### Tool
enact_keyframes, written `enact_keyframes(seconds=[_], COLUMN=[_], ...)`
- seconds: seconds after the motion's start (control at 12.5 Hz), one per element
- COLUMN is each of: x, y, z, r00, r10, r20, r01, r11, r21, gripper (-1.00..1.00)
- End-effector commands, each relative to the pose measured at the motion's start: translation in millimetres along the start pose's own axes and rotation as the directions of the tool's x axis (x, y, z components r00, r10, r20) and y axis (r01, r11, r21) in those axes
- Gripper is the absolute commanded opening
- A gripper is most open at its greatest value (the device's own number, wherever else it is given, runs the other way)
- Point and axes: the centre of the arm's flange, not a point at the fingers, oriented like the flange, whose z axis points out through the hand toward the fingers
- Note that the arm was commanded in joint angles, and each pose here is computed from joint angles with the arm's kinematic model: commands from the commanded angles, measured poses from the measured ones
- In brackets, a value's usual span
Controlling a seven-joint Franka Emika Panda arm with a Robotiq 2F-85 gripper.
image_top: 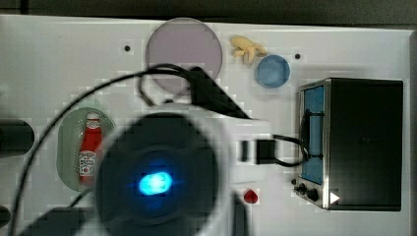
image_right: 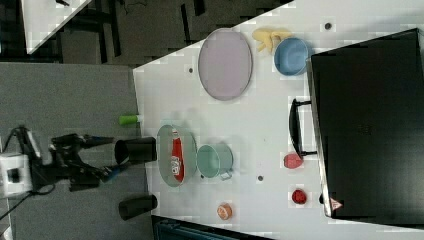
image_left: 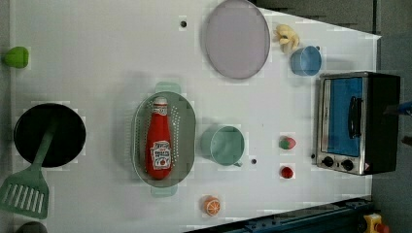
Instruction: Pick ketchup from strainer and place it on the table
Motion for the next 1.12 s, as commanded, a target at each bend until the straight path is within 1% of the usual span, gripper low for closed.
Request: enact_keyframes(seconds=[0.08,0.24,0.48,0.72,0.96,1.12], x=[-69,-119,-186,-243,-280,-294], y=[-73,-106,-143,-165,-171,-168], z=[49,62,81,116,169,211], r00=[0.989,0.967,0.925,0.87,0.831,0.818], r10=[-0.13,-0.242,-0.368,-0.476,-0.538,-0.558], r20=[0.068,0.079,0.088,0.128,0.143,0.14], r01=[0.134,0.248,0.375,0.487,0.547,0.563], r11=[0.989,0.965,0.924,0.871,0.836,0.827], r21=[-0.065,-0.08,-0.076,-0.07,-0.033,0.01], gripper=[1.0,1.0,1.0,1.0,1.0,1.0])
